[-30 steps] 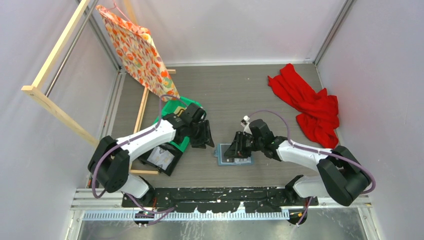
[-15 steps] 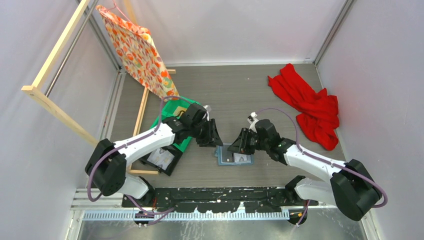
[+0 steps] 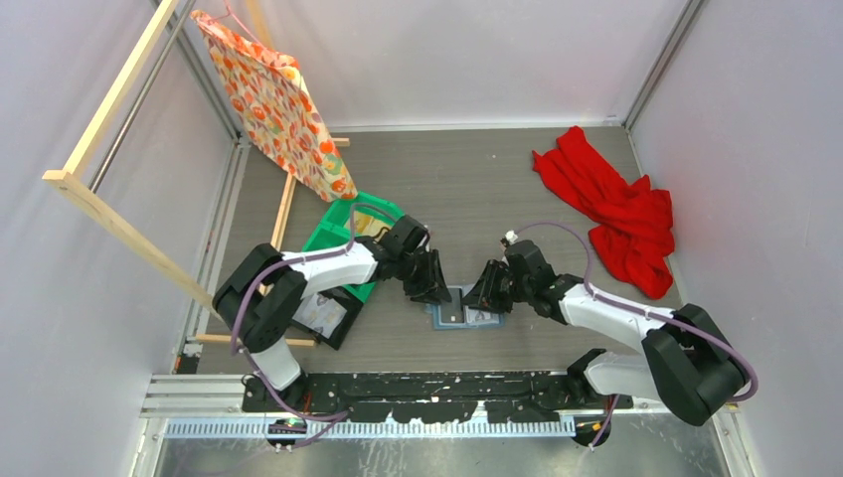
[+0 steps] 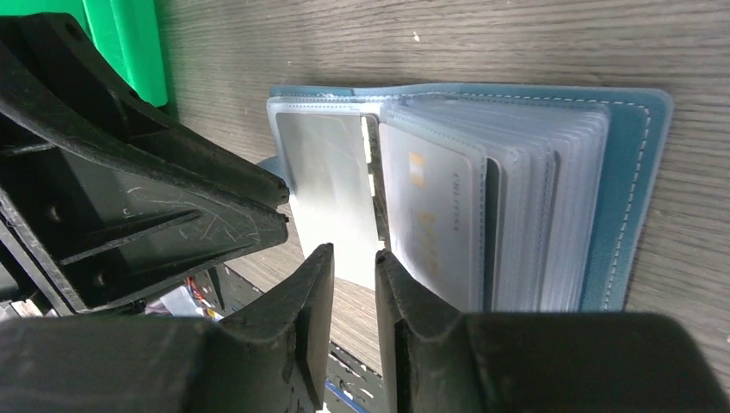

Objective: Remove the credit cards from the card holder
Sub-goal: Remove the credit card from the card holder.

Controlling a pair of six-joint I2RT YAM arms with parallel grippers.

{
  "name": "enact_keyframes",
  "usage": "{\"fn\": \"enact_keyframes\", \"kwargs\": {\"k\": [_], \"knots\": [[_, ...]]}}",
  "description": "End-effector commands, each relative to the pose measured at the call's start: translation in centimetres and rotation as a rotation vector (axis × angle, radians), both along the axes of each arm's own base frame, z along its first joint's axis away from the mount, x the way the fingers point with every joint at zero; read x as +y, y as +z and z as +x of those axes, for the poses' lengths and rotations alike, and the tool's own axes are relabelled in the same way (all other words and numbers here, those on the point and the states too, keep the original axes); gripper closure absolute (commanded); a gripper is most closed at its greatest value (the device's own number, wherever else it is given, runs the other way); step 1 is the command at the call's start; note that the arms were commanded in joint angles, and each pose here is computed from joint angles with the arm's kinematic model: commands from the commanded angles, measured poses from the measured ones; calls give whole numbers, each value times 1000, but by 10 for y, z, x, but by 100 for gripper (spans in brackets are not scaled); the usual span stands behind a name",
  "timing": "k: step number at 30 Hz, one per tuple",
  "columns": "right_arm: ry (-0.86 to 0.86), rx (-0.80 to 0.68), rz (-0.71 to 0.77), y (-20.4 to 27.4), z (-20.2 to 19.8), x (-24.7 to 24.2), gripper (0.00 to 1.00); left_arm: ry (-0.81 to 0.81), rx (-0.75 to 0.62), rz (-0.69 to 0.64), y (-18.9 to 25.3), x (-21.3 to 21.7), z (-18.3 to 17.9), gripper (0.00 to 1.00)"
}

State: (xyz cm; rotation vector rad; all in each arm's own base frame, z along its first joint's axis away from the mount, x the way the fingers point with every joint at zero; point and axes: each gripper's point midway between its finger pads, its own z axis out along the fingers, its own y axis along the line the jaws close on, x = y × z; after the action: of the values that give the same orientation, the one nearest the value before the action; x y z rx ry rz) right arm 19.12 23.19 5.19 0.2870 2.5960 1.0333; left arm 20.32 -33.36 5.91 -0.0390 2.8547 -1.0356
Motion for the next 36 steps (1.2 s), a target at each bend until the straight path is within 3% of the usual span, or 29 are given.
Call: {"fn": "enact_keyframes", "kwargs": {"k": [1, 14, 18, 22, 30, 36], "knots": [[-35, -27, -6, 9, 15, 3, 69, 7, 2, 11, -8, 2, 3, 65], [-53, -8, -18, 4, 19, 5, 67, 7, 78, 70, -51, 15, -3, 69], [-68, 17, -40, -3, 18, 4, 67, 10, 95, 95, -60, 20, -6, 79], [-96, 39, -73, -11, 17, -1, 66, 10, 112, 123, -69, 25, -7, 99], [-152, 45, -156, -21, 17, -17, 64, -5, 130, 154, -81, 29, -10, 100], [-144, 52, -84, -21, 15, -7, 62, -20, 155, 152, -90, 28, -13, 99]]}}
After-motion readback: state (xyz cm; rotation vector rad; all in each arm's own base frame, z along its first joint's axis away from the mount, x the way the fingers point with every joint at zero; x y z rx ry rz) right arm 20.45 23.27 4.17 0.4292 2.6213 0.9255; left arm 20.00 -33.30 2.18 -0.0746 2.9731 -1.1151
